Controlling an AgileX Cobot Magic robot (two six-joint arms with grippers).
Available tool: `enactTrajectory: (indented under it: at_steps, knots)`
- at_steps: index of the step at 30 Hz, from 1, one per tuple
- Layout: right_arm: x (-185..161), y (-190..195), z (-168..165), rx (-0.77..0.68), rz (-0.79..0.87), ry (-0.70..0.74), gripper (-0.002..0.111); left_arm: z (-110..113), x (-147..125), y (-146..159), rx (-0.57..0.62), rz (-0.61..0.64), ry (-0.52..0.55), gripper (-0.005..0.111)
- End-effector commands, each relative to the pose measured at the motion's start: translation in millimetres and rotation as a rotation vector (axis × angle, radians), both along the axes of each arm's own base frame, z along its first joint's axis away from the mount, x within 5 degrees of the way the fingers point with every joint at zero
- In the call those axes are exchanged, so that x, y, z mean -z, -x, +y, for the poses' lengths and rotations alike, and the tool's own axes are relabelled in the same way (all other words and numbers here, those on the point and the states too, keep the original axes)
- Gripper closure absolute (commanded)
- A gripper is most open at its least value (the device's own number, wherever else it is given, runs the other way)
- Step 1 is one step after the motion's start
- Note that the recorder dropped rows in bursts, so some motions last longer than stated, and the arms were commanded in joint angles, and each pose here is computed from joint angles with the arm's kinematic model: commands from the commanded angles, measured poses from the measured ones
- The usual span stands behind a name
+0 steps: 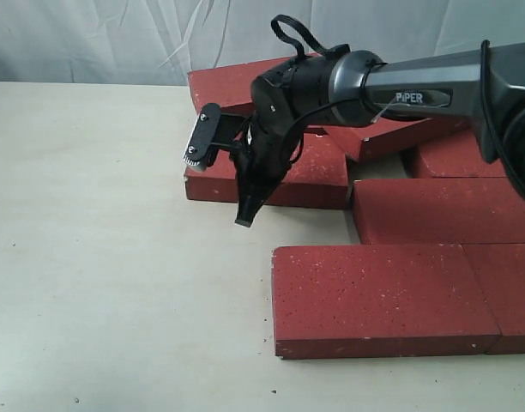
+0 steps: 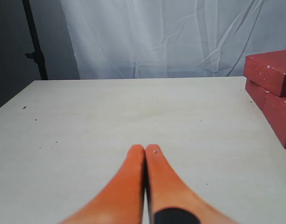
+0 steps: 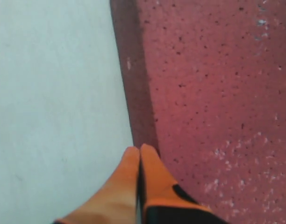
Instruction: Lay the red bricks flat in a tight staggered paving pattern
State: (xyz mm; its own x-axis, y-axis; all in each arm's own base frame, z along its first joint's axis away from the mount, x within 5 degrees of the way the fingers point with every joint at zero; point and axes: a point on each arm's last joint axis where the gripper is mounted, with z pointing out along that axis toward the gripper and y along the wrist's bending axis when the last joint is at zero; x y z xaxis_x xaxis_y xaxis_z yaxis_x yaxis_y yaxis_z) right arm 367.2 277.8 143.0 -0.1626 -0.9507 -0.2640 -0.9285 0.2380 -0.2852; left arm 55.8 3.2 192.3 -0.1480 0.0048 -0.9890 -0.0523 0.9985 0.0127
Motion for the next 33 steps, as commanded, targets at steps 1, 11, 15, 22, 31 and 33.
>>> enactTrajectory:
  at_steps: [1, 11, 15, 22, 31, 33]
  knots:
    - [-3.3, -8.5, -5.3, -0.004, -0.048, 0.002, 0.109, 0.0, -0.5, 0.2, -0.001, -0.011, 0.003, 0.106]
    - [-3.6, -11.9, -14.2, -0.011, -0.052, 0.053, 0.109, 0.0, -0.5, 0.2, -0.001, -0.011, 0.003, 0.106]
    - [-13.6, -5.3, -12.5, -0.014, -0.012, 0.029, 0.109, 0.0, -0.5, 0.2, -0.001, -0.011, 0.003, 0.106]
    - [-60.8, 15.0, -10.1, -0.084, 0.046, -0.074, 0.109, 0.0, -0.5, 0.2, -0.001, -0.011, 0.003, 0.106]
    - [-75.0, 34.7, 43.5, 0.025, 0.226, -0.598, 0.109, 0.0, -0.5, 0.2, -0.001, -0.011, 0.003, 0.106]
    - [-65.7, 30.2, 56.1, 0.103, 0.265, -0.622, 0.109, 0.0, -0.5, 0.2, -0.001, -0.011, 0.003, 0.106]
